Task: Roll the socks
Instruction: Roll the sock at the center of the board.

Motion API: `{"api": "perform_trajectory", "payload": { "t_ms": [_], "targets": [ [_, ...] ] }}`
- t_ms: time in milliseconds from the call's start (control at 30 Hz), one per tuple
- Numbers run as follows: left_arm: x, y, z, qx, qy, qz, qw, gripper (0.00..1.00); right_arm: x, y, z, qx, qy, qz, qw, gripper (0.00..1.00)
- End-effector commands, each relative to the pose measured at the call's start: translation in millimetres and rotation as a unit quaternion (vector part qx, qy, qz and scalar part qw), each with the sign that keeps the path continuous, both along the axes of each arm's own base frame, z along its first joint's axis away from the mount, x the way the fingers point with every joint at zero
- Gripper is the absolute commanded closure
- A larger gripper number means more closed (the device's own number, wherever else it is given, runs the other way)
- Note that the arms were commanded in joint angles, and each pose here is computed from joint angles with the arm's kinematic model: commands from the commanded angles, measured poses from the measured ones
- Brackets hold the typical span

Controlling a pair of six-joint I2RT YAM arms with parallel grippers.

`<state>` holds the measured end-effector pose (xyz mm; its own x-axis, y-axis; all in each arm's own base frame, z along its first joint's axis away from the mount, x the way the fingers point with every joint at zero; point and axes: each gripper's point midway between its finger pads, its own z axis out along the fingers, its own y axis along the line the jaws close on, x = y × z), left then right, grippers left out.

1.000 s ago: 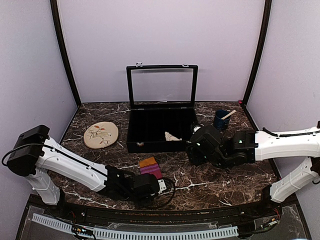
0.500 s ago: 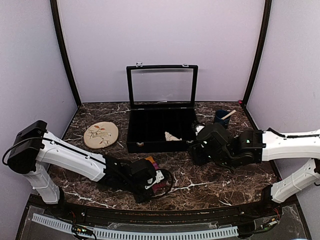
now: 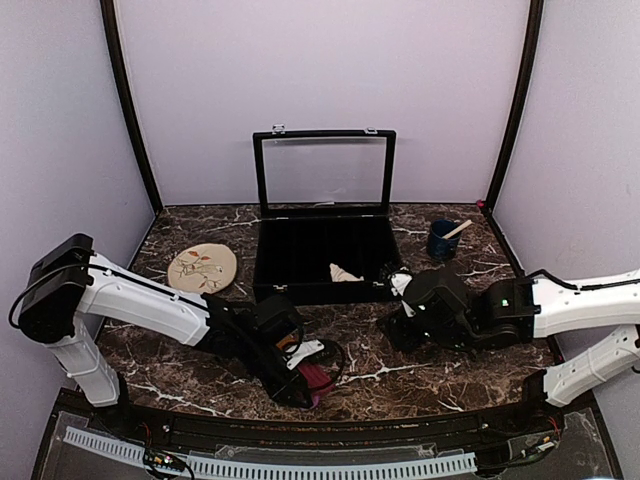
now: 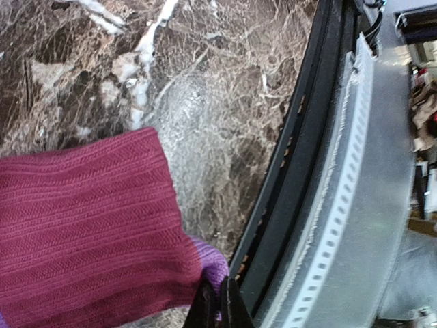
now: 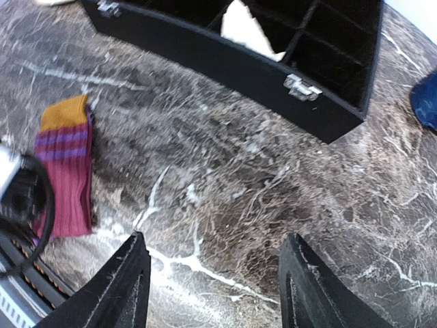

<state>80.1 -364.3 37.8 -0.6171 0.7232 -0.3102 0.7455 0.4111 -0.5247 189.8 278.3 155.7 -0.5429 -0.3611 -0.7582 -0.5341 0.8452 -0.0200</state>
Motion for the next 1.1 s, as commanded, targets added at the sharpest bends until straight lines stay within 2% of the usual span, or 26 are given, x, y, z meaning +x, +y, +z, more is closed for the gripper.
{"api": "perform_trajectory", "payload": {
  "t_ms": [0, 300, 433, 633, 1067],
  "targets": [
    [-8.1, -1.1, 20.8, -0.046, 0.094, 0.017, 0.994, 1.00, -17.3, 13.1, -2.0, 0.009, -0.004, 0.052, 0.999, 0.41],
    [4.0, 17.3, 17.6, -0.062, 0.138, 0.078, 0.985, 1.00, -51.9, 43.4, -13.3, -0.030, -0.018, 0.157, 0.987, 0.38],
    [13.4, 23.8, 21.7, -0.076, 0.140, 0.105, 0.982, 1.00, -65.6, 60.6, -18.4, -0.050, -0.027, 0.209, 0.976, 0.31],
    [12.1, 29.1, 30.2, -0.098, 0.176, 0.109, 0.973, 1.00, -84.3, 86.8, -23.8, -0.075, -0.052, 0.281, 0.955, 0.25],
    [4.4, 44.4, 22.1, -0.095, 0.217, 0.111, 0.965, 1.00, -103.3, 134.5, -39.4, -0.095, -0.082, 0.394, 0.911, 0.23]
  ]
}}
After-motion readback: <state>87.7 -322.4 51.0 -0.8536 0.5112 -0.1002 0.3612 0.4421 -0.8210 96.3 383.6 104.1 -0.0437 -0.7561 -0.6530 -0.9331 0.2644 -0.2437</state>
